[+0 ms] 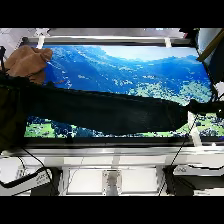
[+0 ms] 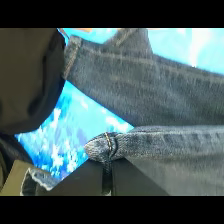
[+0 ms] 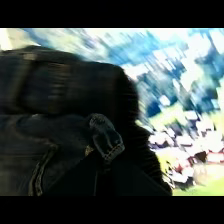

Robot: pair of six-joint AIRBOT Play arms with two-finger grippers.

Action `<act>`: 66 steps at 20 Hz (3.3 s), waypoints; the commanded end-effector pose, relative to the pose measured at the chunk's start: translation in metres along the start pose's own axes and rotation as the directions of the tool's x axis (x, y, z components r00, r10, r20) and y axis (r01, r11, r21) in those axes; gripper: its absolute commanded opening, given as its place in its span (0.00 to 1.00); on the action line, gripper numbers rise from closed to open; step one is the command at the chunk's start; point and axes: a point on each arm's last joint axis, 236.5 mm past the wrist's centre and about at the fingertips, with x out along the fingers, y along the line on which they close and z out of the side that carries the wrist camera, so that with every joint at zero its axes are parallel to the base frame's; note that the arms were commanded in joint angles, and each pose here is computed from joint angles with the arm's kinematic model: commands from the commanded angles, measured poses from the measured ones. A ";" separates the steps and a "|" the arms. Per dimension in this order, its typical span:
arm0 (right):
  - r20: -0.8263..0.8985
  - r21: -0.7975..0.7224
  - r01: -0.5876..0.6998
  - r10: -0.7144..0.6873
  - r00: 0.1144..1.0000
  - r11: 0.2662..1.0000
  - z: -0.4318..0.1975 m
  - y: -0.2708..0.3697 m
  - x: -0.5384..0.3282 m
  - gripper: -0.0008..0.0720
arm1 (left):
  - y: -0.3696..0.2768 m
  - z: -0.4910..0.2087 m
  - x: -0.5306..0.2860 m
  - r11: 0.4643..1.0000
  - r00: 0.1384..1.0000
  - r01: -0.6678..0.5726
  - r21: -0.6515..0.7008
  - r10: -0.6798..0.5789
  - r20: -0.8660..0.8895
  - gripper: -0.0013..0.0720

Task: Fold the clothes and pants, and hang the long-sleeved shirts on hangers.

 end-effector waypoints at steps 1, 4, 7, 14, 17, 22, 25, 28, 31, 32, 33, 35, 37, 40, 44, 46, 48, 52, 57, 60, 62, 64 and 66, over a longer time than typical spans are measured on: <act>0.016 -0.178 -0.016 0.019 1.000 0.984 0.025 0.039 -0.058 0.06 | 0.003 0.023 -0.024 0.999 0.993 -0.015 -0.050 0.021 0.114 0.04; 0.141 -0.289 0.091 -0.052 0.989 0.953 0.035 0.058 -0.124 0.06 | 0.004 0.032 -0.075 0.998 0.975 -0.029 -0.050 0.039 0.219 0.04; 0.161 -0.305 0.133 -0.086 0.983 0.943 -0.003 0.054 -0.148 0.06 | -0.003 -0.018 -0.089 0.998 0.976 -0.037 -0.050 0.046 0.212 0.04; -0.029 -0.027 0.328 -0.329 0.944 0.944 -0.166 -0.074 -0.102 0.06 | 0.000 -0.241 -0.011 0.984 0.983 -0.140 -0.110 0.151 0.105 0.04; -0.064 0.066 0.407 -0.403 0.913 0.911 -0.193 -0.104 -0.122 0.06 | 0.024 -0.265 -0.015 0.958 0.968 -0.220 -0.185 0.237 0.077 0.03; -0.127 0.162 0.496 -0.481 0.868 0.853 -0.231 -0.133 -0.148 0.06 | 0.063 -0.298 -0.016 0.913 0.940 -0.341 -0.225 0.337 -0.057 0.03; -0.137 0.177 0.483 -0.465 0.875 0.857 -0.234 -0.131 -0.146 0.09 | 0.065 -0.309 -0.008 0.920 0.941 -0.337 -0.198 0.320 -0.113 0.04; -0.148 0.263 0.478 -0.455 0.878 0.838 -0.236 -0.128 -0.147 0.88 | 0.068 -0.302 -0.010 0.920 0.941 -0.337 -0.199 0.320 -0.113 0.56; -0.058 0.329 0.479 -0.489 0.870 0.814 -0.206 -0.130 -0.165 0.87 | 0.087 -0.236 -0.047 0.905 0.926 -0.356 -0.232 0.375 0.043 0.85; 0.027 0.338 0.460 -0.496 0.868 0.821 -0.182 -0.127 -0.175 0.87 | 0.087 -0.204 -0.063 0.905 0.920 -0.322 -0.279 0.368 0.133 0.85; 0.131 0.350 0.428 -0.496 0.859 0.833 -0.154 -0.123 -0.186 0.87 | 0.080 -0.172 -0.078 0.908 0.917 -0.249 -0.338 0.334 0.220 0.82; 0.367 0.369 0.314 -0.447 0.816 0.875 -0.093 -0.106 -0.207 0.87 | 0.061 -0.127 -0.086 0.908 0.936 -0.073 -0.413 0.205 0.287 0.82; 0.494 0.350 0.233 -0.390 0.777 0.908 -0.058 -0.089 -0.216 0.87 | 0.035 -0.107 -0.059 0.902 0.975 0.073 -0.425 0.025 0.219 0.82; 0.435 0.270 0.260 -0.359 0.826 0.927 -0.054 -0.077 -0.192 0.87 | -0.011 -0.073 0.006 0.917 0.981 0.192 -0.351 -0.167 0.102 0.82; 0.394 0.180 0.255 -0.307 0.866 0.950 -0.046 -0.054 -0.168 0.87 | -0.082 -0.039 0.105 0.913 0.946 0.287 -0.290 -0.317 -0.062 0.82; 0.384 0.139 0.245 -0.280 0.880 0.960 -0.041 -0.043 -0.159 0.87 | -0.105 -0.019 0.148 0.895 0.934 0.299 -0.330 -0.346 -0.091 0.82; 0.374 0.108 0.237 -0.260 0.890 0.966 -0.039 -0.034 -0.152 0.87 | -0.113 0.001 0.177 0.867 0.930 0.293 -0.403 -0.355 -0.088 0.82; 0.340 0.095 0.260 -0.277 0.899 0.961 -0.044 -0.036 -0.147 0.86 | -0.103 -0.001 0.196 0.881 0.918 0.264 -0.393 -0.354 -0.177 0.82; 0.328 0.125 0.258 -0.286 0.900 0.958 -0.047 -0.038 -0.147 0.86 | -0.057 0.007 0.201 0.937 0.960 0.167 -0.307 -0.226 -0.166 0.79; 0.328 0.128 0.257 -0.286 0.900 0.958 -0.047 -0.038 -0.147 0.86 | -0.053 0.000 0.209 0.959 0.961 0.161 -0.235 -0.207 -0.184 0.77; 0.328 0.148 0.249 -0.286 0.900 0.957 -0.047 -0.038 -0.147 0.87 | -0.052 -0.003 0.217 0.959 0.960 0.160 -0.235 -0.207 -0.189 0.76; 0.329 0.149 0.249 -0.286 0.900 0.957 -0.047 -0.038 -0.147 0.86 | -0.064 -0.005 0.224 0.952 0.949 0.204 -0.227 -0.249 -0.191 0.76; 0.329 0.150 0.250 -0.287 0.900 0.957 -0.046 -0.038 -0.147 0.86 | -0.083 -0.004 0.226 0.936 0.931 0.279 -0.216 -0.319 -0.178 0.63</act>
